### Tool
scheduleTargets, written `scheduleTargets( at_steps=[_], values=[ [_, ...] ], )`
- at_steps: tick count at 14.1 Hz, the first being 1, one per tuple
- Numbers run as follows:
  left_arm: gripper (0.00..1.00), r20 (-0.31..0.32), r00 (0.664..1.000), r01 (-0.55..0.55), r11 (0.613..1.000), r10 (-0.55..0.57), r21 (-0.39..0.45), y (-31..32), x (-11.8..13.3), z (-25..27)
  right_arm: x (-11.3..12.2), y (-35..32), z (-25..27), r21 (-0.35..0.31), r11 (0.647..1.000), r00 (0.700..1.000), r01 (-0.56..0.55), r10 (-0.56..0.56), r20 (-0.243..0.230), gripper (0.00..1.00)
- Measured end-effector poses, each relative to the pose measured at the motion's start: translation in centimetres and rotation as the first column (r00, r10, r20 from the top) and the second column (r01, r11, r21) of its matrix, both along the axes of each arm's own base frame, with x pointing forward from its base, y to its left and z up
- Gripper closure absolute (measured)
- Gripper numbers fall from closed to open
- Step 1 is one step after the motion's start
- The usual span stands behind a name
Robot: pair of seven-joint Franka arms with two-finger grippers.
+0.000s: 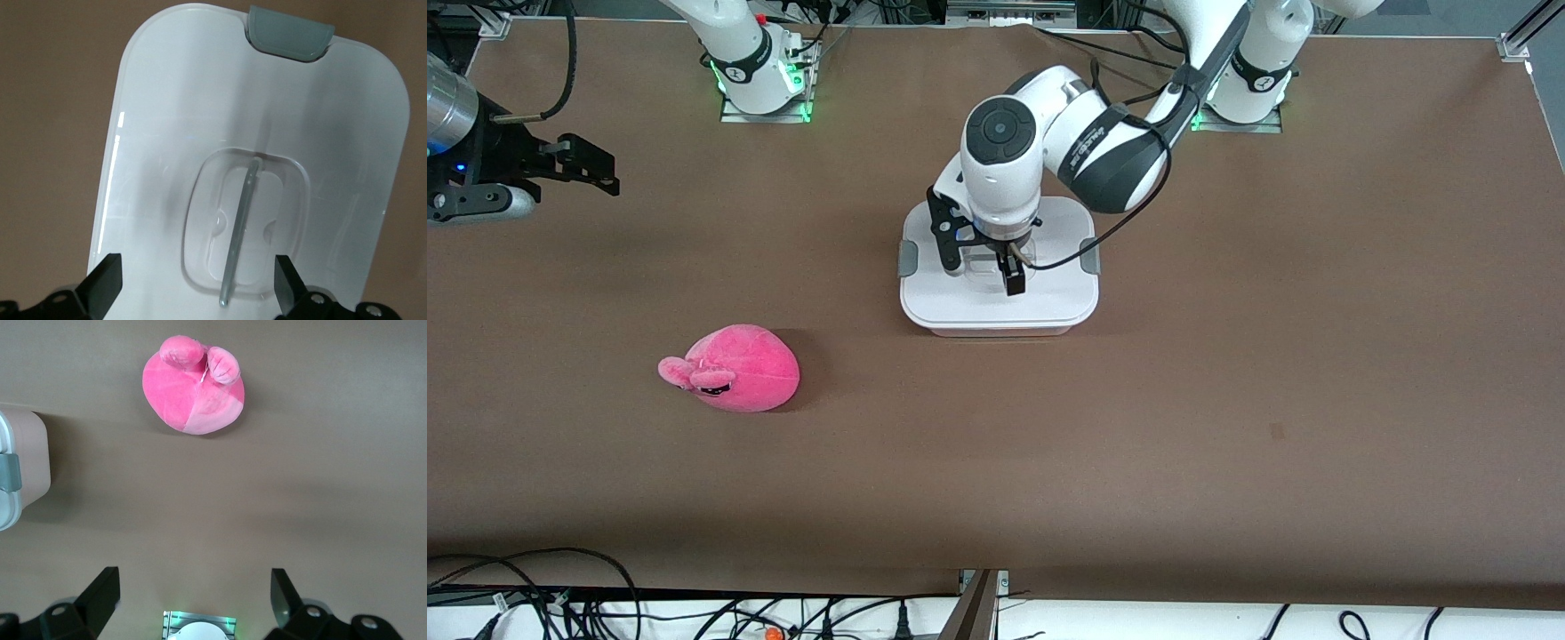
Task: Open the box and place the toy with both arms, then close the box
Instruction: 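Reach the left gripper to the lid handle and grasp it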
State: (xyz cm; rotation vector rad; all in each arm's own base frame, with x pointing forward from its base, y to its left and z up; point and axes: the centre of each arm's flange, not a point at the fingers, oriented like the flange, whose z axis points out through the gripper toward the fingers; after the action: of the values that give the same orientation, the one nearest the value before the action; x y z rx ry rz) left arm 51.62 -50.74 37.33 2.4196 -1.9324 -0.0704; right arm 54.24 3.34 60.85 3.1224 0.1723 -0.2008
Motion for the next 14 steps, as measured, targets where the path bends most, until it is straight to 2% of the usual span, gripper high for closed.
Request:
scheduleTargets(
  at_steps=[6, 12, 14],
  values=[
    [0.0, -0.008, 0.999, 0.035, 0.999, -0.035, 0.004, -0.5, -0.3, -1.4, 0.0, 0.0, 0.0, 0.0, 1.0, 1.0, 0.0, 0.0, -0.001, 0.0],
    [0.03, -0.027, 0.998, 0.057, 0.998, -0.057, 0.022, -1.1, -1.9, -2.2, 0.1, 0.0, -0.5, -0.001, 1.0, 1.0, 0.0, 0.0, -0.011, 0.0],
    [0.22, -0.029, 0.998, 0.059, 0.998, -0.058, 0.025, -0.9, -2.2, -1.8, 0.1, 0.0, -0.6, -0.002, 1.0, 1.0, 0.0, 0.0, -0.013, 0.0]
  ],
)
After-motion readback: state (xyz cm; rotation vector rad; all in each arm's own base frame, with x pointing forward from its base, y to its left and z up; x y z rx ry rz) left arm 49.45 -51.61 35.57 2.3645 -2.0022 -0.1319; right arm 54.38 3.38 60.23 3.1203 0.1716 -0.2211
